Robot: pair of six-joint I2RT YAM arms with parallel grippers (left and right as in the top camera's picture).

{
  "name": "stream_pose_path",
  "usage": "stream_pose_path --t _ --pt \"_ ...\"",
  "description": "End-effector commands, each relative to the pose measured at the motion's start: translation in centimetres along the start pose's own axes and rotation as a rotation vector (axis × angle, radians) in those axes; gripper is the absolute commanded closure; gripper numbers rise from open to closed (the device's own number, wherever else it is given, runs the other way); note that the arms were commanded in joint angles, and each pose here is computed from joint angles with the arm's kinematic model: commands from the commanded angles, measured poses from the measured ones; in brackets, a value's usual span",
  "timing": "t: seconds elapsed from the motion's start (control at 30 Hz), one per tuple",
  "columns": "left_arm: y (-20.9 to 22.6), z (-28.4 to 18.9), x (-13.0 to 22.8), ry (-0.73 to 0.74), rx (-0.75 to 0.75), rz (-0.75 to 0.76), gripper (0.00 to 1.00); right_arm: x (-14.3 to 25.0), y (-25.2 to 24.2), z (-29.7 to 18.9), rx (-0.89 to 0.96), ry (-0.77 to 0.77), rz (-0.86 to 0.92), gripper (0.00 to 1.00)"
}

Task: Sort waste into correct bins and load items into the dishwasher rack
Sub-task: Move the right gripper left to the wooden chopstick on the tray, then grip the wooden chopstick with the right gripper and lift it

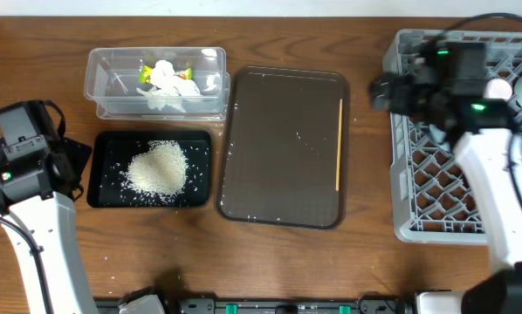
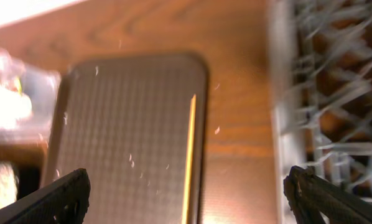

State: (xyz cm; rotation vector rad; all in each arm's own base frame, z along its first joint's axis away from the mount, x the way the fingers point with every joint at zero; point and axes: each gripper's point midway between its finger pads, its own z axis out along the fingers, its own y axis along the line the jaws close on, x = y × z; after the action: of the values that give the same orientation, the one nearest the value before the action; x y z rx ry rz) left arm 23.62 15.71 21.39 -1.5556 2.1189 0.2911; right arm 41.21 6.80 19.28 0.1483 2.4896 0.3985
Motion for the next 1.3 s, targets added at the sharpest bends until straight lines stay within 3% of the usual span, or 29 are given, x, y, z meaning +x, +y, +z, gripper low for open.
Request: stream_pose_path --t 0.0,0.3,0.47,0.9,1.2,1.27 --pt "0.2 0.1 0.0 0.001 -0.011 -0.003 0.08 1.2 0.8 2.2 0.063 0.061 -0.055 0.01" --pt "0.2 0.1 0.0 0.001 -0.011 -0.003 0.08 3.3 3.7 6.9 0.081 0.315 -0.155 0.07" --pt "0.2 0.1 0.0 0.001 -0.011 -0.003 0.08 5.2 4.1 10.4 0.097 0.398 -0.147 0.39" --pt "0.2 0.1 0.0 0.001 -0.011 -0.003 0.08 11.1 2.7 16.0 0.178 0.571 -0.08 0.45" --pt "0.2 0.1 0.0 0.001 -0.011 -0.003 0.08 12.4 1.3 16.6 0.235 0.614 -0.087 0.44" --pt "0.2 0.1 0.0 0.001 -0.011 -0.003 0.08 12.4 1.4 16.7 0.233 0.61 -0.091 0.5"
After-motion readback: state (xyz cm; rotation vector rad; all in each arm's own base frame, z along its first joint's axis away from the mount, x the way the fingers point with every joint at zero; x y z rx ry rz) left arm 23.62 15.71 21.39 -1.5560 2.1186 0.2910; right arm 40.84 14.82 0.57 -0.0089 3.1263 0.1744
